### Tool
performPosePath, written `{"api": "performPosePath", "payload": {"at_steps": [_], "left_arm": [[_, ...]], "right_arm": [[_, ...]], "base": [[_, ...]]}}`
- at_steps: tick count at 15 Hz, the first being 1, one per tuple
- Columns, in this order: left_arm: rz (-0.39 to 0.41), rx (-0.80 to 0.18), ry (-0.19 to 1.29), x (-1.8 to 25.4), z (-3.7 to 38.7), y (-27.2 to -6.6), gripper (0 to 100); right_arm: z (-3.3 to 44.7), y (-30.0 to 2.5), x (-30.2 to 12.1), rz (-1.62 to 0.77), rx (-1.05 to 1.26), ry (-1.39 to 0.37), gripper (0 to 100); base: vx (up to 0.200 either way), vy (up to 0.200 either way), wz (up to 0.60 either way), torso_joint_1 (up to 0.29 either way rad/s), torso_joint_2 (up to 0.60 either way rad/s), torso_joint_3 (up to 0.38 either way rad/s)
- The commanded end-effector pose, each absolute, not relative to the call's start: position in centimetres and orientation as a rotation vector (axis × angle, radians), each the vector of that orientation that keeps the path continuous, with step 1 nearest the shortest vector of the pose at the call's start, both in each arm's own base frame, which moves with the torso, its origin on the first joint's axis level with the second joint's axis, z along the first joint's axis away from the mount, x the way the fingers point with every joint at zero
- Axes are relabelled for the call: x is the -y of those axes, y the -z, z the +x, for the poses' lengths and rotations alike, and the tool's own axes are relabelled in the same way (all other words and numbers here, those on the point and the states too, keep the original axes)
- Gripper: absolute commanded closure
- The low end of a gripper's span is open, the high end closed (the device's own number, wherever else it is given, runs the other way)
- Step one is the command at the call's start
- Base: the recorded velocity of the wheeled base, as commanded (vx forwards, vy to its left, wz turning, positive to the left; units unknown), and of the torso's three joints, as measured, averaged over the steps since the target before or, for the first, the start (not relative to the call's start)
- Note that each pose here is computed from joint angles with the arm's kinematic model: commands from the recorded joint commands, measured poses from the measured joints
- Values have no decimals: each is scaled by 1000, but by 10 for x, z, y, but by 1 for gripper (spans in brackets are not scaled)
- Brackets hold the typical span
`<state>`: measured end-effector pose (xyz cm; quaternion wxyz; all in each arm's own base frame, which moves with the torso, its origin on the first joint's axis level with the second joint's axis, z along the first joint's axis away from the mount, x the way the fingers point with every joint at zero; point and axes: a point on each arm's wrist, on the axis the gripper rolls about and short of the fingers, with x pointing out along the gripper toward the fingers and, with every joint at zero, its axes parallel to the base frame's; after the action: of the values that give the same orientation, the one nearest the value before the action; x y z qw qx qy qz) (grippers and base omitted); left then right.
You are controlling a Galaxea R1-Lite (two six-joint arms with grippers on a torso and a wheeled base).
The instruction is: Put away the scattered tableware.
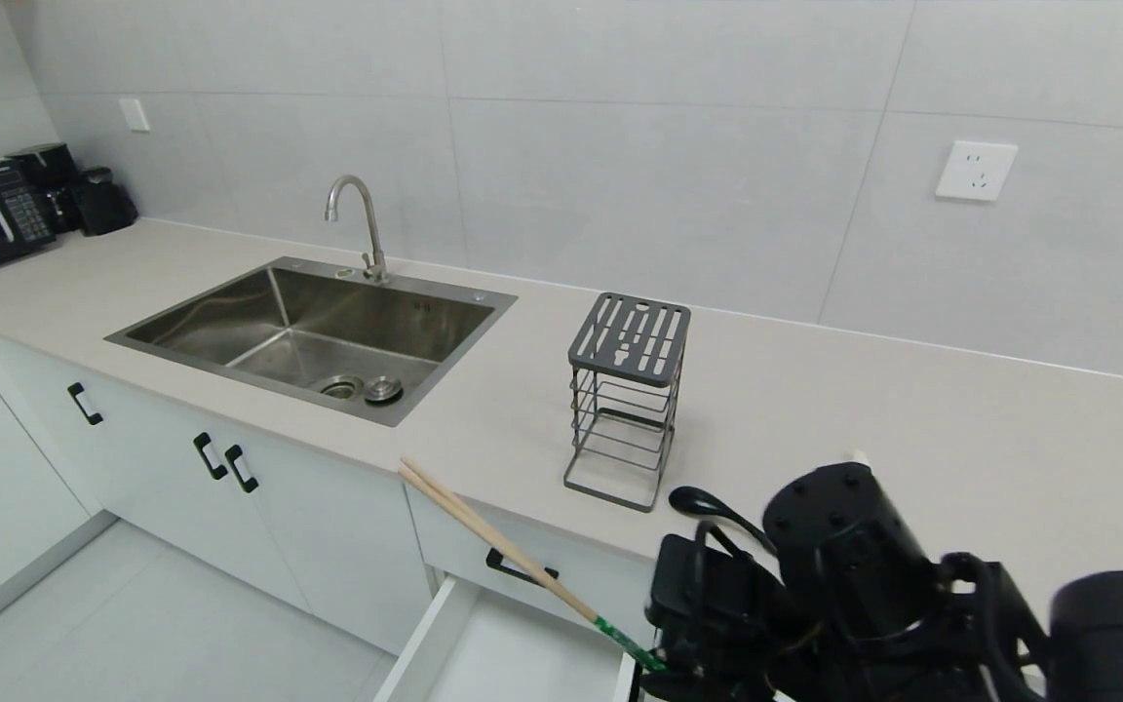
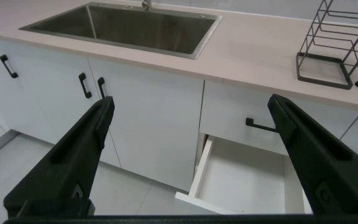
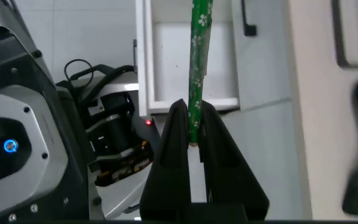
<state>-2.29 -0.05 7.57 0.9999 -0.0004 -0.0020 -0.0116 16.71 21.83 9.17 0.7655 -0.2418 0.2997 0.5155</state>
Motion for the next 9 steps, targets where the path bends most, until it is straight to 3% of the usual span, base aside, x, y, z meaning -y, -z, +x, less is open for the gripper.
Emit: {"api": "performPosePath", "payload": {"at_steps": [1,9], "left_arm": [[-1,3,23,1,-23,-76,0],[-1,3,23,1,-23,-76,0]], "right_arm": [[183,-75,-250,-545,-675,-1142,100],[203,-70,-275,-531,-654,-1138,100]], "base": [[0,0,0,0,0,0],[0,0,0,0,0,0]]}}
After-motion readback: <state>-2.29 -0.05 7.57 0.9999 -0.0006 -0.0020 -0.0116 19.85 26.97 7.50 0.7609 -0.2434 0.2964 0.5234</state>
